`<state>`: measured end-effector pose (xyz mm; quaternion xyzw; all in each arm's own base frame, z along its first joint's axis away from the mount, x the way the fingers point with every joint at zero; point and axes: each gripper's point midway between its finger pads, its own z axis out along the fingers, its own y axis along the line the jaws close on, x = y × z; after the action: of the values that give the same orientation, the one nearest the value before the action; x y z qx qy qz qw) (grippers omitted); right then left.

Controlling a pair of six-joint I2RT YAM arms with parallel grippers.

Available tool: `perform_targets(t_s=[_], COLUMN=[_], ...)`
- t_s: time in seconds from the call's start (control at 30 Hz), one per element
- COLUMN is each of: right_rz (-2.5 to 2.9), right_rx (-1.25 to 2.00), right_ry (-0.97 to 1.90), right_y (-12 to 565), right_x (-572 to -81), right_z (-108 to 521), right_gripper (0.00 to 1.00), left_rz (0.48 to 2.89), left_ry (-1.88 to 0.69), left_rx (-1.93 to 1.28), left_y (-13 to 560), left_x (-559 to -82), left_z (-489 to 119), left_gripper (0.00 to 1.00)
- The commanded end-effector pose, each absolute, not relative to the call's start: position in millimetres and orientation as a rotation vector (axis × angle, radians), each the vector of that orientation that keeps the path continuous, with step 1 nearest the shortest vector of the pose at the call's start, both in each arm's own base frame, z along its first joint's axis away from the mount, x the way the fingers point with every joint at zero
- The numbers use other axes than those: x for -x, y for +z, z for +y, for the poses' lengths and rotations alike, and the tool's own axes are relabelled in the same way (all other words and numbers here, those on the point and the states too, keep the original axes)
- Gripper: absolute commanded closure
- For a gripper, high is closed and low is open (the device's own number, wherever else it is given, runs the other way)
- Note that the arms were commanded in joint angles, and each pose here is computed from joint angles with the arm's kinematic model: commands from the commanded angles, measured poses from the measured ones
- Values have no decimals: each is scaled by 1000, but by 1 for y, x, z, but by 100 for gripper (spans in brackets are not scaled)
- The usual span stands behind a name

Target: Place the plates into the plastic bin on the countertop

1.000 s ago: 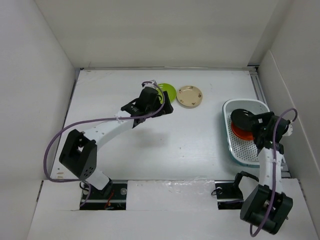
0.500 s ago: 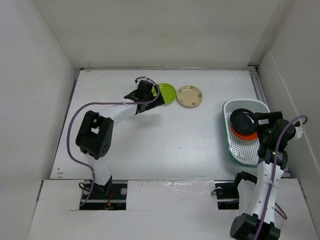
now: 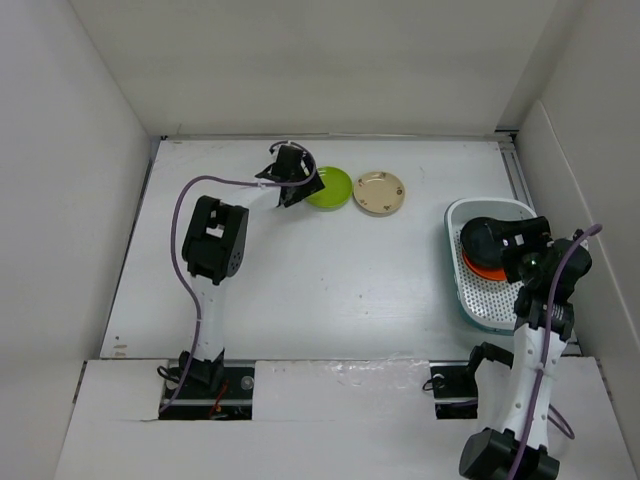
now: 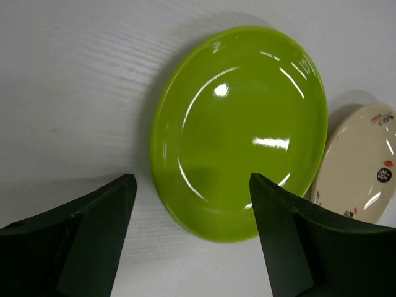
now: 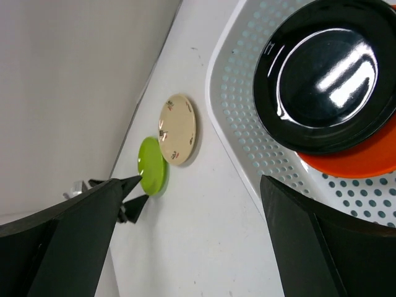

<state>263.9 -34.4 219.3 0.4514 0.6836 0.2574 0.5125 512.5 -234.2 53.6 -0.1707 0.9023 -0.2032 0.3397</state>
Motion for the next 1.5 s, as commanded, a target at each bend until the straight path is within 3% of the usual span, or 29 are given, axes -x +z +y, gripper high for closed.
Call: perform_targets(t_s=[0.0,0.2,0.23,0.27,0.3,0.43,0.47,0.53,0.57,0.63,0.8,1.0,1.23,1.3,1.33,1.47], right_rz=[1609,1608,1608,1614,1612,1645,1667,1709,1751,1798,1857,1872,1877,1884,1885,1883], right_rx=[-982,-982,-982,-976,-962,-727,-632,-513,-422,-306,-130,-114,-98,-110,-120,-138], right_ry=[652,635,635,646,655,849,900,924,964,980,1062,1082,1106,1097,1104,1100], right_y=[241,252,252,254,256,269,271,273,273,272,267,255,249,244,245,244], right_x=[-268,-269,-269,-270,-271,-277,-278,-286,-286,-294,-299,-316,-320,-320,-320,-319], right_z=[-29,-32,-32,-31,-29,4,21,40,64,87,149,167,178,177,177,175], right_gripper=[1,3,3,3,4,4,4,4,4,4,4,4,24,33,39,82], left_rz=[2372,2417,2417,2428,2430,2360,2377,2247,2271,2207,2231,2177,2085,2075,2062,2049], left_ry=[-536,-515,-496,-489,-468,-392,-351,-396,-416,-527,-816,-1059,-1261,-1278,-1281,-1342], left_rx=[488,520,527,529,517,546,558,557,546,454,164,-26,-201,-218,-221,-248], left_y=[48,30,31,30,31,69,67,123,117,156,181,218,250,250,251,254], left_x=[-523,-521,-522,-520,-520,-517,-502,-494,-476,-463,-400,-346,-307,-303,-301,-298], left_z=[-235,-235,-233,-232,-230,-212,-202,-192,-191,-202,-257,-286,-303,-304,-303,-310], left_gripper=[29,60,84,96,100,100,100,100,100,100,100,100,100,100,100,100])
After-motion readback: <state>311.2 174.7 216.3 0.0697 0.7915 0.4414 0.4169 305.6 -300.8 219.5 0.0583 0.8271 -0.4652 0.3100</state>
